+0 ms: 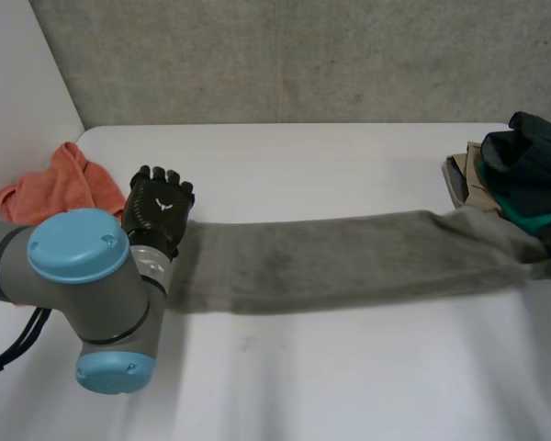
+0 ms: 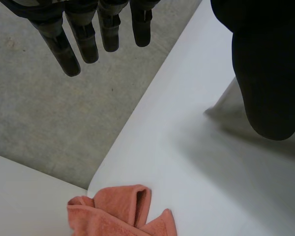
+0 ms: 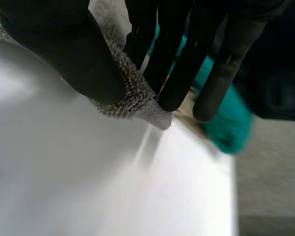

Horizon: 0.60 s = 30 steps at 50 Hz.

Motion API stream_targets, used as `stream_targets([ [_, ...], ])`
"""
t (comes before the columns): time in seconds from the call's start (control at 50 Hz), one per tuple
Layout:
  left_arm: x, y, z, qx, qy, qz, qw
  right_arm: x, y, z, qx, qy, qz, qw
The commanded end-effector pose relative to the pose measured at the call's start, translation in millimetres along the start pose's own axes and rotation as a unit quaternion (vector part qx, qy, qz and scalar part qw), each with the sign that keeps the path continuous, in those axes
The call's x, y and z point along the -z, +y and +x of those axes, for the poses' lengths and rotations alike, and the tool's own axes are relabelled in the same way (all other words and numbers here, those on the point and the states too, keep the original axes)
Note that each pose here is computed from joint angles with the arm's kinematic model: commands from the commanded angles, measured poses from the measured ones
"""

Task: Fold the laundry.

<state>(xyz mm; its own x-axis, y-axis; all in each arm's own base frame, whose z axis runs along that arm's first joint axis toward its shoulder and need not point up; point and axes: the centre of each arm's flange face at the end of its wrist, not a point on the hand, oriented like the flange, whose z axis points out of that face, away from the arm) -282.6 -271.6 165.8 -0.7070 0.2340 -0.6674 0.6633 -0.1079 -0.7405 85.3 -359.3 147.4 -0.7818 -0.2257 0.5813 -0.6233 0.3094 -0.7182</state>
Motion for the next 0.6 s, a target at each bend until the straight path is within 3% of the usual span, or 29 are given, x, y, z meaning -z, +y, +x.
stream_targets([
  [0.02, 5, -3, -6, 0.002, -0.004, 0.003, 1.0, 1, -2, 19, 0.077, 0.031, 0.001, 0.997],
  [0.18, 10, -11, -21, 0.01, -0.02, 0.013, 1.0, 41, -112, -56, 0.107, -0.014, 0.201, 0.974],
  [0.26, 14, -15, -35, 0.014, -0.036, 0.017, 0.999, 69, -153, -107, 0.126, -0.042, 0.305, 0.943],
  [0.34, 20, -17, -46, 0.02, -0.048, 0.02, 0.998, 110, -183, -191, 0.148, -0.11, 0.417, 0.89],
  [0.36, 22, -18, -48, 0.024, -0.051, 0.021, 0.998, 125, -186, -222, 0.159, -0.139, 0.448, 0.869],
  [0.44, 25, -17, -50, 0.036, -0.052, 0.02, 0.998, 148, -172, -278, 0.188, -0.214, 0.479, 0.83],
  [0.52, 26, -13, -49, 0.043, -0.048, 0.013, 0.998, 157, -143, -319, 0.22, -0.281, 0.483, 0.8],
  [0.6, 26, -10, -47, 0.046, -0.046, 0.01, 0.998, 162, -129, -336, 0.239, -0.297, 0.484, 0.788],
])
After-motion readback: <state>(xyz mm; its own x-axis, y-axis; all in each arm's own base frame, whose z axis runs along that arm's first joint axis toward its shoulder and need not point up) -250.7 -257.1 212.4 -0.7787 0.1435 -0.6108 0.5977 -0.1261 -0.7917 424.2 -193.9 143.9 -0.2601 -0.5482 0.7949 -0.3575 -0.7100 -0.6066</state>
